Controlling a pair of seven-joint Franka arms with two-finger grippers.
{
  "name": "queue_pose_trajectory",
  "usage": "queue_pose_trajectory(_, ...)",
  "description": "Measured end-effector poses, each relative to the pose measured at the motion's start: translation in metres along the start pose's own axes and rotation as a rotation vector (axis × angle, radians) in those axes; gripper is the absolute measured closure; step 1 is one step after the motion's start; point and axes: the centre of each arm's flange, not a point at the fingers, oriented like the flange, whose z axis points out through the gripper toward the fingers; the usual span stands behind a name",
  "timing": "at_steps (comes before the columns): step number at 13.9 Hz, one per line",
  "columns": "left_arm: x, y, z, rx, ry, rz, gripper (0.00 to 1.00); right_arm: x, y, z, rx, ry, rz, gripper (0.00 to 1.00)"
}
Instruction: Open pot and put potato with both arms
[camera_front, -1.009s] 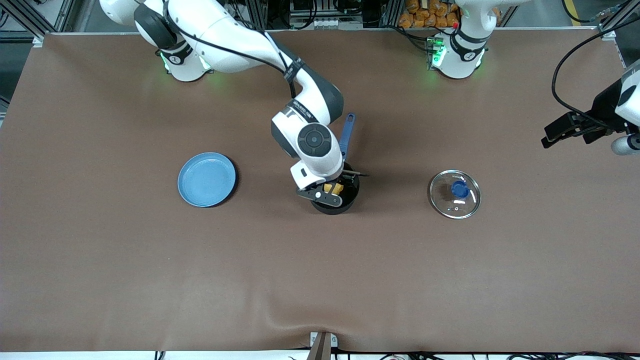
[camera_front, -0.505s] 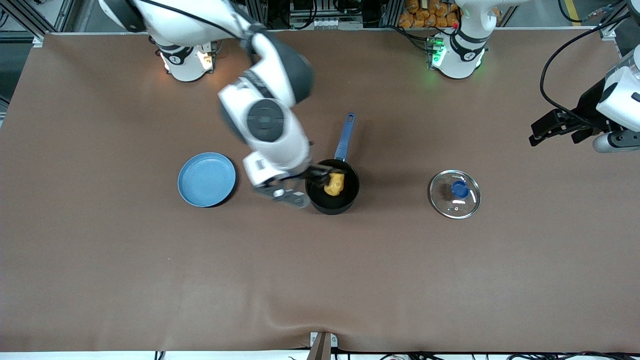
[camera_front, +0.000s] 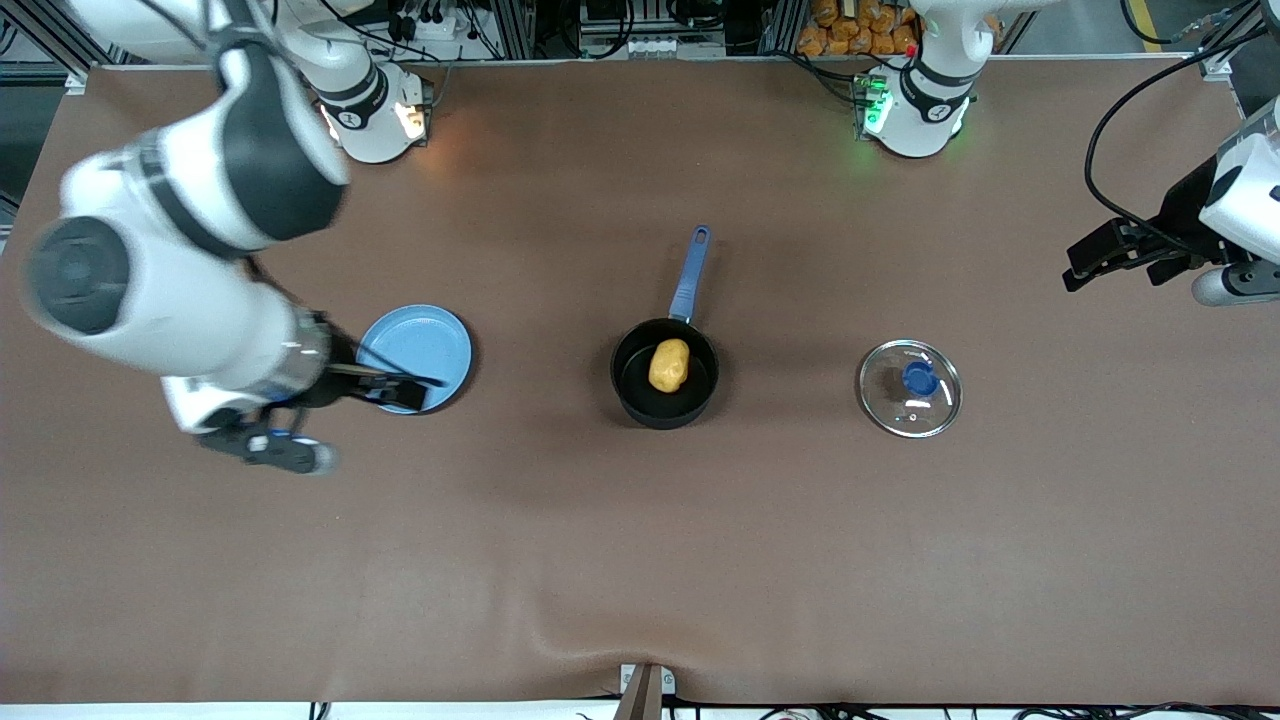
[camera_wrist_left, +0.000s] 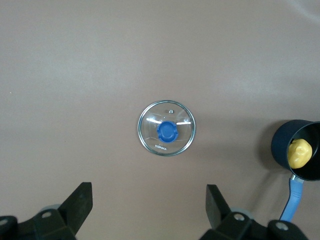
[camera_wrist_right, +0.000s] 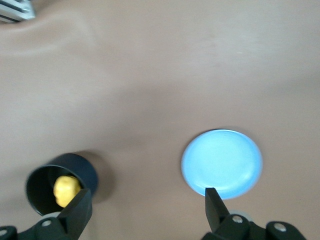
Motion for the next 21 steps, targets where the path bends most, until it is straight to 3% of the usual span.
queue_pose_trajectory(3, 0.000, 0.000, 0.000, 0.000, 0.000, 0.000, 0.00, 0.004, 0.050, -0.035, 0.005, 0.006, 0.010, 0.00)
queue_pose_trajectory(9, -0.001, 0.004, 0.000, 0.000, -0.004, 0.008, 0.00, -0.031, 0.124, -0.108, -0.015, -0.003, 0.001, 0.00)
queue_pose_trajectory(13, -0.001, 0.001, -0.001, -0.002, -0.002, 0.001, 0.00, -0.071, 0.136, -0.117, -0.006, 0.077, 0.010, 0.00)
queue_pose_trajectory(16, 0.000, -0.001, -0.001, -0.002, -0.002, -0.021, 0.00, -0.105, 0.152, -0.113, -0.050, 0.082, -0.014, 0.00)
queue_pose_trajectory(21, 0.002, -0.005, -0.013, -0.006, 0.023, -0.032, 0.00, -0.112, 0.162, -0.113, -0.084, 0.085, -0.077, 0.00)
